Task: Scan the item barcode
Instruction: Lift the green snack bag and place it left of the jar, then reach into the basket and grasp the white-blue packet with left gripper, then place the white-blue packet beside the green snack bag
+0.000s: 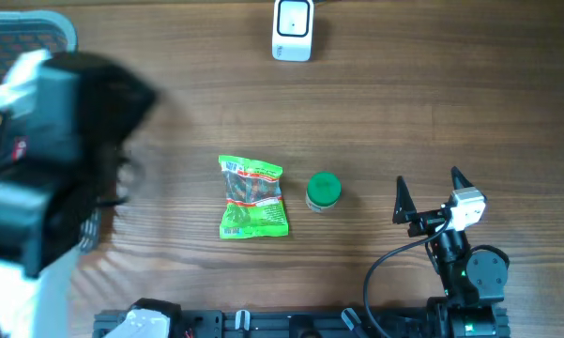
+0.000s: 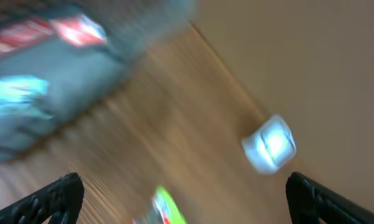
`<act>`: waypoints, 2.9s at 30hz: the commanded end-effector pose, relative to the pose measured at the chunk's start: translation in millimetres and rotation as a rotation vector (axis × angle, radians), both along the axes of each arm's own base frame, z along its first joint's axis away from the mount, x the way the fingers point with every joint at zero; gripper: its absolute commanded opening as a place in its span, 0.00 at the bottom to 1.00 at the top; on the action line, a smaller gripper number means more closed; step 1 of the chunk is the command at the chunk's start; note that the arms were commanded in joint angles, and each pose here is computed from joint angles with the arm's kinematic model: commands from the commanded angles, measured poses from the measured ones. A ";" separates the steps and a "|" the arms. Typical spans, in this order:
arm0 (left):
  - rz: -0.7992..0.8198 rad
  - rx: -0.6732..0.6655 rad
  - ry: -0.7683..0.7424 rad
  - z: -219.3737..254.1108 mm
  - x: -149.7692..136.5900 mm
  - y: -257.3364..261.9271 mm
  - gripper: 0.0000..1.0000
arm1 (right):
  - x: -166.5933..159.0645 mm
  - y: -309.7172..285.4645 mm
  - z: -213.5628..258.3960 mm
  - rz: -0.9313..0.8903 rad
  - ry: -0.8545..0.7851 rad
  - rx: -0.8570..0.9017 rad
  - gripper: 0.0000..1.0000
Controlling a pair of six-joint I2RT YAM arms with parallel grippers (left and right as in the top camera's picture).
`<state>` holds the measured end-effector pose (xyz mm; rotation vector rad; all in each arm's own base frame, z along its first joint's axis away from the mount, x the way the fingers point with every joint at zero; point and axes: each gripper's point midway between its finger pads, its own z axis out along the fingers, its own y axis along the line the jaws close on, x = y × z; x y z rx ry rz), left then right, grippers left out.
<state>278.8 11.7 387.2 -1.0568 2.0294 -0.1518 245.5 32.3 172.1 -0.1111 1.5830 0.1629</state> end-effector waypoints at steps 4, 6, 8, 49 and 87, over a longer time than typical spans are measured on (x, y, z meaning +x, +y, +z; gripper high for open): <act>0.402 -0.042 0.098 -23.5 -20.8 127.9 1.00 | -0.4 3.4 -0.1 0.017 0.002 0.013 1.00; 0.442 -0.113 0.168 -46.6 -16.7 153.0 1.00 | -0.4 3.4 -0.1 0.017 0.001 0.012 1.00; 0.490 -0.204 0.247 -76.1 -13.0 176.4 1.00 | -0.4 3.4 -0.1 0.017 0.002 0.013 1.00; 0.510 -0.382 0.584 -148.3 12.0 237.8 0.04 | -0.4 3.4 -0.1 0.017 0.002 0.013 1.00; -0.045 -0.003 0.707 -363.4 -2.3 -95.9 0.09 | -0.4 3.4 -0.1 0.017 0.002 0.013 1.00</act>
